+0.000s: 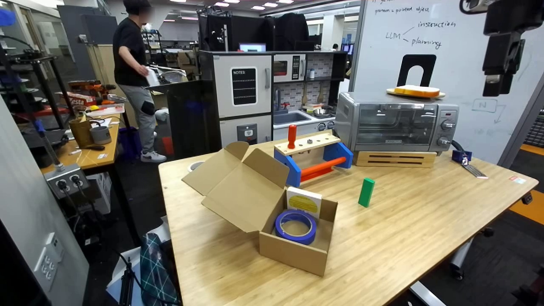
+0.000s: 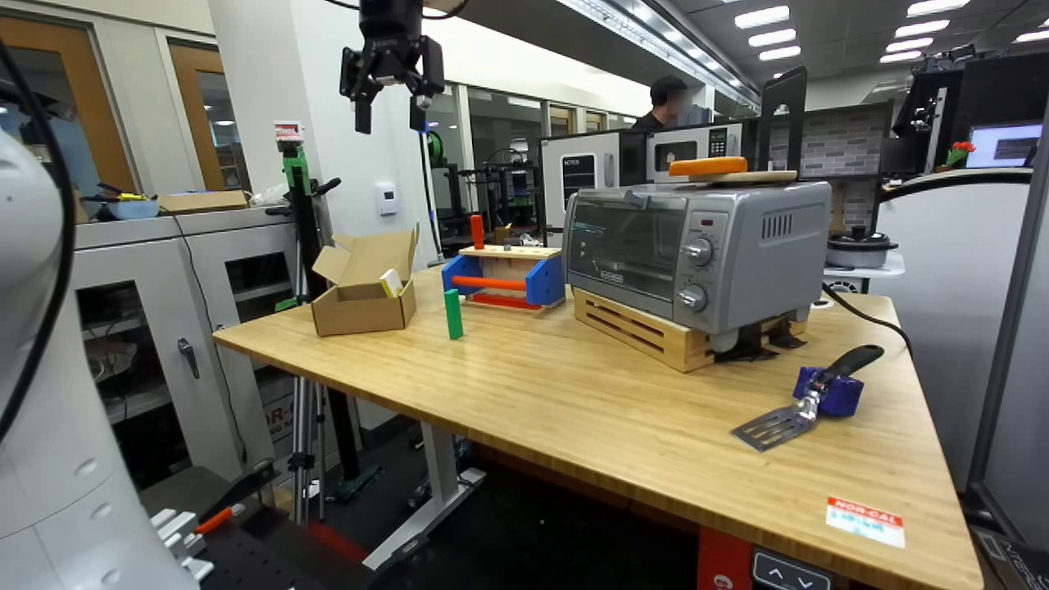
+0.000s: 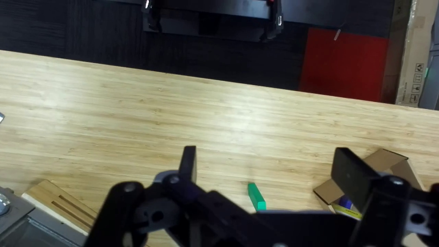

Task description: Pick up the green box and place it in the box

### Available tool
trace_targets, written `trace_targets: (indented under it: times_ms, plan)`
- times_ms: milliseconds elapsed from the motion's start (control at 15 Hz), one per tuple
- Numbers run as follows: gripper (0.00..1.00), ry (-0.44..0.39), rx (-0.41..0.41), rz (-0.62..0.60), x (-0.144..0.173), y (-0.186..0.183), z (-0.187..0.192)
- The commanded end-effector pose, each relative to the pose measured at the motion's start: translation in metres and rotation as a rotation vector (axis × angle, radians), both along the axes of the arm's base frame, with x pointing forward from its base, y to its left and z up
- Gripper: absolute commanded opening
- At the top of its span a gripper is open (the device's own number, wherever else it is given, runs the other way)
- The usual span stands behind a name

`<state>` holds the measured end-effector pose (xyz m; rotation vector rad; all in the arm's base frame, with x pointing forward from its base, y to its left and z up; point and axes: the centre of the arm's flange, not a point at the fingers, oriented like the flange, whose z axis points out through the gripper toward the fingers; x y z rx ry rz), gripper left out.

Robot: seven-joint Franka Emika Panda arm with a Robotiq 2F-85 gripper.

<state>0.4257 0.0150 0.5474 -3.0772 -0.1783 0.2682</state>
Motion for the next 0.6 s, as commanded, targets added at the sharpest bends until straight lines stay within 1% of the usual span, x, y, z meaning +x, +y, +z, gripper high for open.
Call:
trace_targets:
  times_ms: [0, 133, 200, 333, 533]
  plan:
    - [1.00, 0.011, -0.016, 0.053, 0.027, 0.018, -0.005]
    - [1.00, 0.008, -0.011, 0.065, 0.046, 0.031, -0.007]
    - [1.00, -0.003, -0.014, 0.058, 0.058, 0.036, -0.006]
    - [1.00, -0.032, 0.007, 0.073, 0.086, 0.050, -0.001]
    - [1.00, -0.042, 0.068, 0.120, 0.133, 0.079, 0.000]
